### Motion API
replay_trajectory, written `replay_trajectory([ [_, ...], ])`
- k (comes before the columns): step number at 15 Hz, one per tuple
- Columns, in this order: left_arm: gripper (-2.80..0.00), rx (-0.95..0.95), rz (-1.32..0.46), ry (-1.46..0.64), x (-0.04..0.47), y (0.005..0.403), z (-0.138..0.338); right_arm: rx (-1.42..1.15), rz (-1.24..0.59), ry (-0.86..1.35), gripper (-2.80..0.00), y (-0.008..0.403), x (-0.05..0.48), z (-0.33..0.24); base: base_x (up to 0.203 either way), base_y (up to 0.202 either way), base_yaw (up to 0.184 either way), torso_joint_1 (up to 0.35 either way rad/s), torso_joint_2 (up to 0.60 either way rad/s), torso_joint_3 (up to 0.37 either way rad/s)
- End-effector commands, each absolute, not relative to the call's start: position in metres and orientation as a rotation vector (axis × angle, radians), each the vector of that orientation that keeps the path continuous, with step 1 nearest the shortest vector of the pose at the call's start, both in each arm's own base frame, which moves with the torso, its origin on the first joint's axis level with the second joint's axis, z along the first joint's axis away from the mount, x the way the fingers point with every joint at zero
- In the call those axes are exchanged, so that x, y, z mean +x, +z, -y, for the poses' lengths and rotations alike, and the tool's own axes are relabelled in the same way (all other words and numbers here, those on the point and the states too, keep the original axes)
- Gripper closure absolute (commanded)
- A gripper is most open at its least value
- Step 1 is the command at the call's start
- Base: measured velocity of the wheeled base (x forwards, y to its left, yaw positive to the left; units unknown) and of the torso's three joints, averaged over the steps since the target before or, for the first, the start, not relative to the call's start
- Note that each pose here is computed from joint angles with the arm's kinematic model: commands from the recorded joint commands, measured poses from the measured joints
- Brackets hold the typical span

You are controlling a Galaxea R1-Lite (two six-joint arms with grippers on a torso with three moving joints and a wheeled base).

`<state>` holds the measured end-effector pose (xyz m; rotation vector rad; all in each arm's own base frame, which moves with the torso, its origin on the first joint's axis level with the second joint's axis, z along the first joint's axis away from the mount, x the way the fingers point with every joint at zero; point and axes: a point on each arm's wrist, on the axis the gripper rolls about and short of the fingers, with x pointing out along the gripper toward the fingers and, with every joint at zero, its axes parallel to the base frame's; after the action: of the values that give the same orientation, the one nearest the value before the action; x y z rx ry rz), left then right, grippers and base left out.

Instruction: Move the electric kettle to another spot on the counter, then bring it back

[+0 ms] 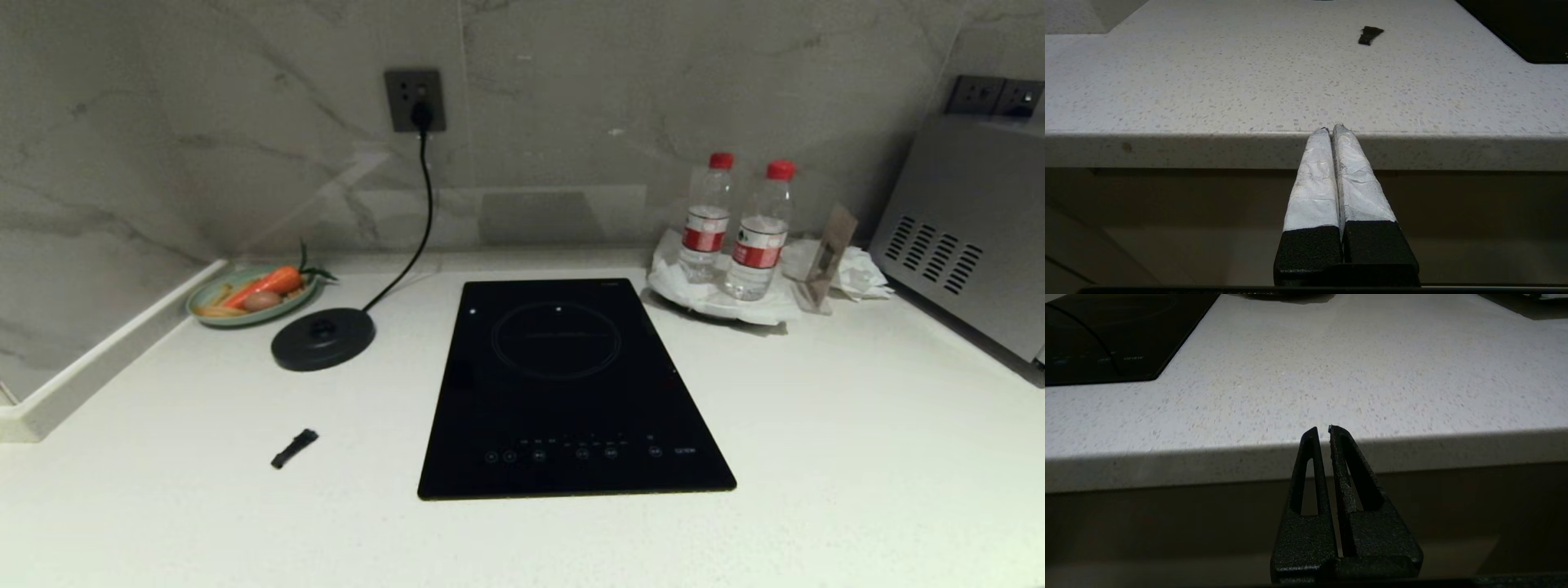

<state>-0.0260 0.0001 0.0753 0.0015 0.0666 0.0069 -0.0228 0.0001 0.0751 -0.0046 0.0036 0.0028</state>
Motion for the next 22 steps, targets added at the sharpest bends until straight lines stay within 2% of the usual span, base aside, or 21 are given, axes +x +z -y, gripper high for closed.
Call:
replay_trajectory([
  [1,0.00,0.002,-0.069,0.008,-0.0259,0.0752,-0.0001,-0.005,-0.003,0.003,0.00,0.0752,-0.0228,-0.0001,-0.165,0.000,-0.003,-0.003,0.01,0.002],
  [10,0.00,0.003,-0.069,0.006,-0.0259,0.0752,-0.0001,-0.005,-0.002,0.003,0.00,0.0753,-0.0228,-0.0001,-0.009,0.000,-0.001,-0.006,0.02,0.013],
  [22,0.00,0.003,-0.069,0.004,-0.0259,0.0752,-0.0001,-0.005,-0.002,0.003,0.00,0.0753,-0.0228,-0.0001,0.000,0.000,0.000,-0.062,0.44,0.370],
])
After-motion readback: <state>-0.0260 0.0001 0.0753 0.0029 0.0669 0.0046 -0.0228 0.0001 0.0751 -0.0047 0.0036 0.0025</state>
